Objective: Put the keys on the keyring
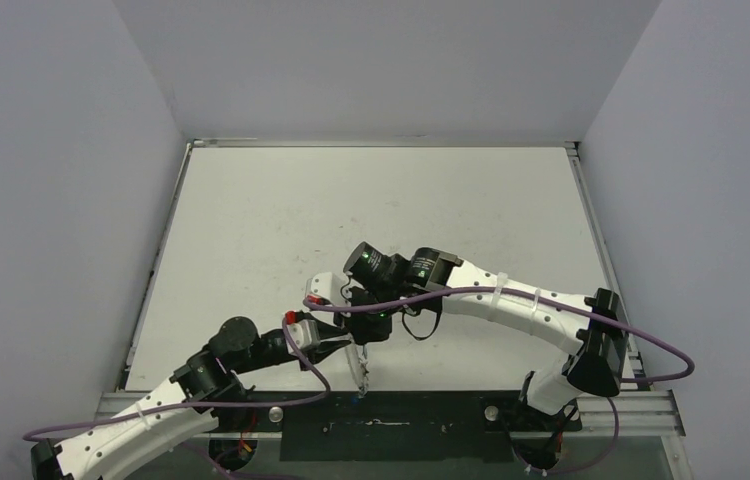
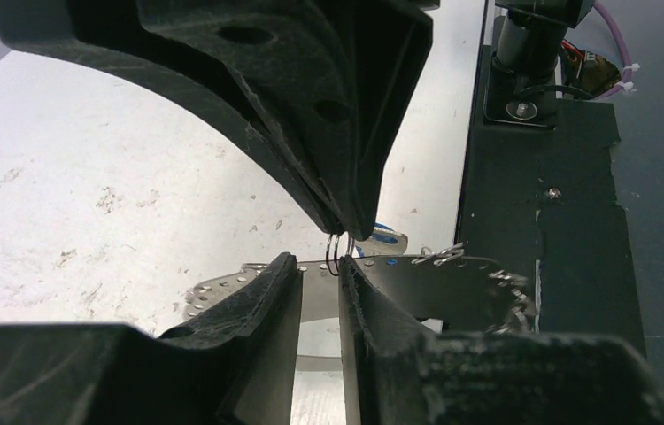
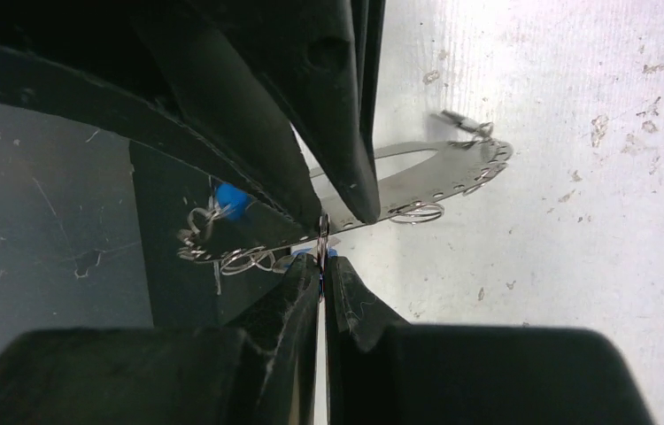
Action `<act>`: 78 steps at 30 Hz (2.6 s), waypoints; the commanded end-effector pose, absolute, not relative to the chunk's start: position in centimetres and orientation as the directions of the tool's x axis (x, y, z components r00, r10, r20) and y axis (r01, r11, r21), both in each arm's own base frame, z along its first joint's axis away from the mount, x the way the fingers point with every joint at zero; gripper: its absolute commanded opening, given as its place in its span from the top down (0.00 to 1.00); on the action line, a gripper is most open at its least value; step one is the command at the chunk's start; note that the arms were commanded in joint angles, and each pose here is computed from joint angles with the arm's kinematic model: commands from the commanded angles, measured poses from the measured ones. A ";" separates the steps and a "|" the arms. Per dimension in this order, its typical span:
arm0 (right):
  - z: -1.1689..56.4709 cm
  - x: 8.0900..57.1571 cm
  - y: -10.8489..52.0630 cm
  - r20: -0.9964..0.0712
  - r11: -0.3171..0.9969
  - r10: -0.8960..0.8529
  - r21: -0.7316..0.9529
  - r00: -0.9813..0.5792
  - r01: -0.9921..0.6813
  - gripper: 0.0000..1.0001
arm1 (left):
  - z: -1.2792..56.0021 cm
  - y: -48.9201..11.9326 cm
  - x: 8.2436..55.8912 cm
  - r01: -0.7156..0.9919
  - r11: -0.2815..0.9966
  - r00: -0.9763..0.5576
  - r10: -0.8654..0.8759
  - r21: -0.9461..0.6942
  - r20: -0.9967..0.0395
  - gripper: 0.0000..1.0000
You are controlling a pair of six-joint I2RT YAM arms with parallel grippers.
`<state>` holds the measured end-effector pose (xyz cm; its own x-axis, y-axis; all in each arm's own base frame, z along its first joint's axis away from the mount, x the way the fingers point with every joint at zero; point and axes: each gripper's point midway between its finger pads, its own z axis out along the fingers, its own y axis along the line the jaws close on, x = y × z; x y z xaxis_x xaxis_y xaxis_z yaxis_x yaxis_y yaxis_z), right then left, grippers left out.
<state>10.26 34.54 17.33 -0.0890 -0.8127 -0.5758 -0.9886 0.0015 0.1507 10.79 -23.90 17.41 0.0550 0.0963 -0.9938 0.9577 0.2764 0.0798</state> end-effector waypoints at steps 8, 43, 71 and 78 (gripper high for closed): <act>19.8 9.9 36.3 -0.624 0.012 -0.775 0.141 -0.098 -0.990 1.00 | 18.5 -25.2 10.7 0.967 0.247 0.053 0.033 0.059 -0.998 0.88; 23.9 10.2 35.2 -0.948 -0.194 -0.302 -0.044 0.102 -0.980 0.48 | 23.3 -24.1 8.2 0.971 0.206 0.188 -0.362 0.118 -0.913 1.00; 22.2 10.8 33.8 -0.872 -0.137 -0.489 0.039 0.033 -0.990 1.00 | 23.1 -24.0 9.6 0.957 0.269 0.186 -0.271 0.111 -0.944 0.81; 21.5 12.4 33.3 -0.777 0.015 -0.623 0.104 -0.091 -0.994 1.00 | 22.2 -23.4 10.8 0.937 0.330 0.165 -0.135 0.113 -0.977 0.79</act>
<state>11.21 33.44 20.34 -0.0442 -0.5793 -0.8139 -0.9910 -0.0779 0.1092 9.97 -24.10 20.94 0.1519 -0.1954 -0.9689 0.9570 0.2742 0.0947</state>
